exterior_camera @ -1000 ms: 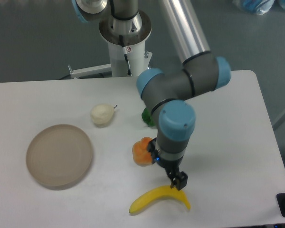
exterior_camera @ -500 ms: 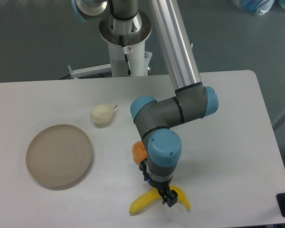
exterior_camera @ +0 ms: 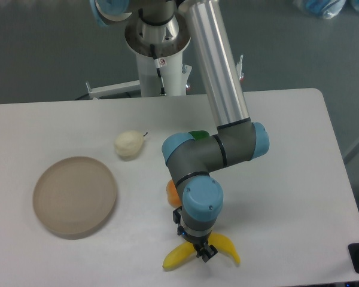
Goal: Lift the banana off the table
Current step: 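Close the gripper around the middle of the banana, then lift the held banana up off the table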
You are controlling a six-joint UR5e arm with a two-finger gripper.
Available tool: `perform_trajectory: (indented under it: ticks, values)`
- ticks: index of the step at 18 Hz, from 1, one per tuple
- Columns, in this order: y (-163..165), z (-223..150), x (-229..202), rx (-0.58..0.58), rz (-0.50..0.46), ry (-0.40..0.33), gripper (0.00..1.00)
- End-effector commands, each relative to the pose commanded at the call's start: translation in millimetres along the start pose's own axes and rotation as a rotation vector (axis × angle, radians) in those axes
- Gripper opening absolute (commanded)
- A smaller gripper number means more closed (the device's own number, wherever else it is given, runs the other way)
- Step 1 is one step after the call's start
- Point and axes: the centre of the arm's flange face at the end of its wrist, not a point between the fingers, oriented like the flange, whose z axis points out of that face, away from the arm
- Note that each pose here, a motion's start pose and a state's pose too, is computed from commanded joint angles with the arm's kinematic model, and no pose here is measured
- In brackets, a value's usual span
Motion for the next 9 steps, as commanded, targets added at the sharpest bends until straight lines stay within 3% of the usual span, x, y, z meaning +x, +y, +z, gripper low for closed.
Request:
perform_trajectory:
  ticks: [2,5,9]
  values:
    - [4,-23,7,0.001,-0.006,0.006,0.18]
    - [24,-63,16,-0.018,-0.034,0.076,0.18]
    - [49,-111,18,-0.022,-0.059,0.084,0.18]
